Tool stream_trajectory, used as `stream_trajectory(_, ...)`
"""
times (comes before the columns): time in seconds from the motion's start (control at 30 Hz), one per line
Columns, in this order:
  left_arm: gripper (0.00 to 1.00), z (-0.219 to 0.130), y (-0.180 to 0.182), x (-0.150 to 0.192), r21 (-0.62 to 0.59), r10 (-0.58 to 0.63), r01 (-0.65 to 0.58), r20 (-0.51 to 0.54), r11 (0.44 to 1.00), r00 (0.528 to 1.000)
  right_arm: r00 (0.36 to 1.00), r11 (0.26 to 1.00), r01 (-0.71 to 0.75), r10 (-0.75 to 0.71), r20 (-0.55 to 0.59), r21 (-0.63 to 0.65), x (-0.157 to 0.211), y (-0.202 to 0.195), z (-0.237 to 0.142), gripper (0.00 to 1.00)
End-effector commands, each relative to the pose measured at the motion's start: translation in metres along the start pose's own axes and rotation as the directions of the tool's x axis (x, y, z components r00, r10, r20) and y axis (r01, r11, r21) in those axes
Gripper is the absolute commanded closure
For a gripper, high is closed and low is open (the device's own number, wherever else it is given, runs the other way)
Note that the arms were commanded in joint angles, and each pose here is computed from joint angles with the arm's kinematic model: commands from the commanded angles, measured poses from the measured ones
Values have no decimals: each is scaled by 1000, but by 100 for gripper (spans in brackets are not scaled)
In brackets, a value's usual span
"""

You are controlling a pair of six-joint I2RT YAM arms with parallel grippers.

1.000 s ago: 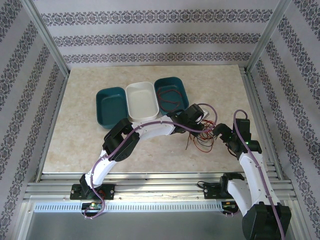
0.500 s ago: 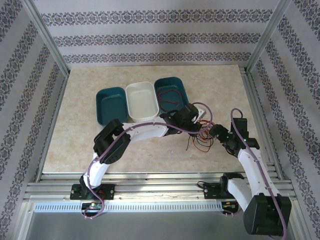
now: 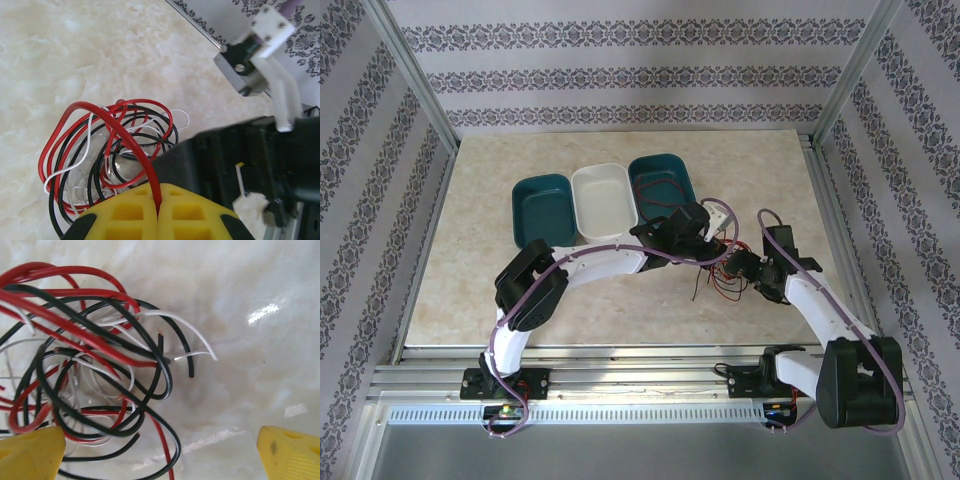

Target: Untangle the cables

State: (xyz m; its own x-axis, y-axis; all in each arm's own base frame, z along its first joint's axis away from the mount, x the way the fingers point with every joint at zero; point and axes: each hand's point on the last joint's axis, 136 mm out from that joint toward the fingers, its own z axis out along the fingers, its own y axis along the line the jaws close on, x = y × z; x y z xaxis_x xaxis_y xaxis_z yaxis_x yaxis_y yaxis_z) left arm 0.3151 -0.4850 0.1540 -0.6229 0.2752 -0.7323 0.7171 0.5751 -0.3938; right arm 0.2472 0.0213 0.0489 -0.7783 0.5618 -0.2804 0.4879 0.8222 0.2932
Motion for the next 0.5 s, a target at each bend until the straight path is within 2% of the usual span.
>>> stream_trajectory(0.0, 96, -35, -15, -39, 49, 30, -35, 102, 998, 994, 999, 999, 15, -17, 40, 52, -12, -2, -1, 2)
stream_trajectory(0.2, 96, -74, -34, -66, 135, 45, -69, 172, 988, 984, 1000, 994, 7, -10, 22, 108, -12, -10, 8, 2)
stream_trajectory(0.47, 96, -105, -53, -80, 195, 72, -114, 211, 974, 975, 1000, 988, 2, -6, 27, 152, -14, -17, 12, 2)
